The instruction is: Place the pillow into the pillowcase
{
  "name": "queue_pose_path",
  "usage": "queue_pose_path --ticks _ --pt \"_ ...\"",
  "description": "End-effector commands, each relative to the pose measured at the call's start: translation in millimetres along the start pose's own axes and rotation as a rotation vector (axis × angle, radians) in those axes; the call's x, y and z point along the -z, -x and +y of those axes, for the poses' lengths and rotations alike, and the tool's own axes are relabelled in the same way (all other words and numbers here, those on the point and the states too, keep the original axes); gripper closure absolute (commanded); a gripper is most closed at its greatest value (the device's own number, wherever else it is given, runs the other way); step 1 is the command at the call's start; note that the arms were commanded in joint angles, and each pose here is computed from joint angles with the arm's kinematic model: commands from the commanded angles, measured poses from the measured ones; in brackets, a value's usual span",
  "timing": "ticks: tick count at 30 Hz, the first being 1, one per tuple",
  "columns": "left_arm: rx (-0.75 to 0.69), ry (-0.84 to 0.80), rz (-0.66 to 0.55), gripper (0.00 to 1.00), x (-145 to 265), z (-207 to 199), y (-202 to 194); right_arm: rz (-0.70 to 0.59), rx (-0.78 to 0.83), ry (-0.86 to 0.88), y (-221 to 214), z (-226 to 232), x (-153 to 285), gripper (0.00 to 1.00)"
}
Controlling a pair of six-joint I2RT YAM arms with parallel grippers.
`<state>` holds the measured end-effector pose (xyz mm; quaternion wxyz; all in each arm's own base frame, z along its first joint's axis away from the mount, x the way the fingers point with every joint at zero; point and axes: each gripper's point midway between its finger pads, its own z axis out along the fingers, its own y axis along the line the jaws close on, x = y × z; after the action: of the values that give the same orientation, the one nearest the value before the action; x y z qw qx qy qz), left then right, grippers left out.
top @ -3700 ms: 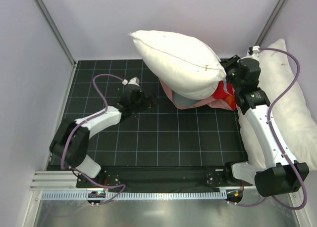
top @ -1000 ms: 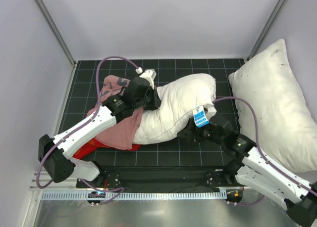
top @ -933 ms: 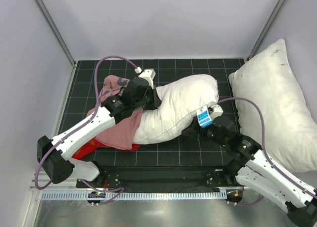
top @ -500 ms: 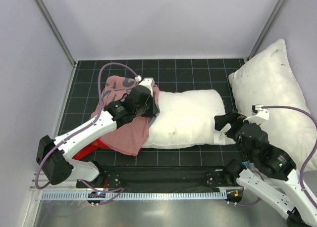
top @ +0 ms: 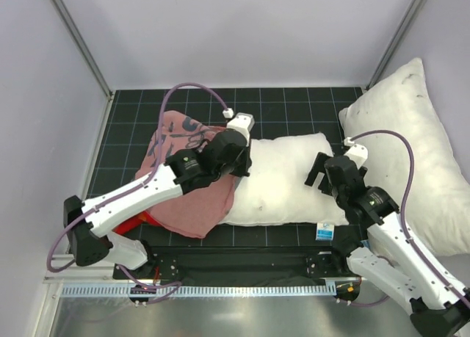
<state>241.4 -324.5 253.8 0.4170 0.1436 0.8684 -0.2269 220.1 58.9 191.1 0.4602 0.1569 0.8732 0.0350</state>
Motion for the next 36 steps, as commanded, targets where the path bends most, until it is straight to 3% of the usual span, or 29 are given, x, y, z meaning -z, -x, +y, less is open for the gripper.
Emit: queue_pose_path --ticks 1,8,10,11,14,15,18,25,33,36 --pt "-0.062 0.016 -0.008 0.98 -8.2 -25.5 0.9 0.035 -0.094 0.121 -4.4 7.6 -11.9 0.0" --pt "-0.14 -0.008 0.036 0.98 -35.1 -73.4 -9.5 0.154 -0.183 0.297 -37.9 26.6 -23.7 0.0" --pt "-0.156 0.034 0.029 0.92 -33.8 -67.6 -3.7 0.168 -0.188 0.346 -44.6 34.0 -26.2 0.0" --pt "-0.168 0.061 0.036 0.87 -27.0 -61.8 -1.5 0.182 -0.19 0.378 -47.0 39.3 -23.8 0.0" --pt "-0.185 0.179 0.029 0.59 -1.9 -33.0 7.2 0.163 -0.19 0.398 -43.7 41.7 -22.4 0.0" --pt "-0.194 0.205 0.026 0.42 6.4 -27.0 8.3 0.16 -0.187 0.396 -43.1 41.0 -21.6 0.0" --pt "-0.248 0.32 0.049 0.25 37.7 -2.1 -2.3 0.143 -0.184 0.394 -37.8 40.5 -19.7 0.0" --pt "-0.316 0.404 0.085 0.22 75.0 11.5 -58.9 0.13 -0.184 0.394 -31.1 41.7 -17.1 0.0" --pt "-0.363 0.395 0.186 0.23 55.3 19.2 -112.0 0.11 -0.184 0.385 -24.3 40.1 -13.2 0.0" --pt "-0.362 0.408 0.191 0.29 46.2 27.3 -116.1 0.109 -0.186 0.384 -24.7 39.5 -12.8 0.0"
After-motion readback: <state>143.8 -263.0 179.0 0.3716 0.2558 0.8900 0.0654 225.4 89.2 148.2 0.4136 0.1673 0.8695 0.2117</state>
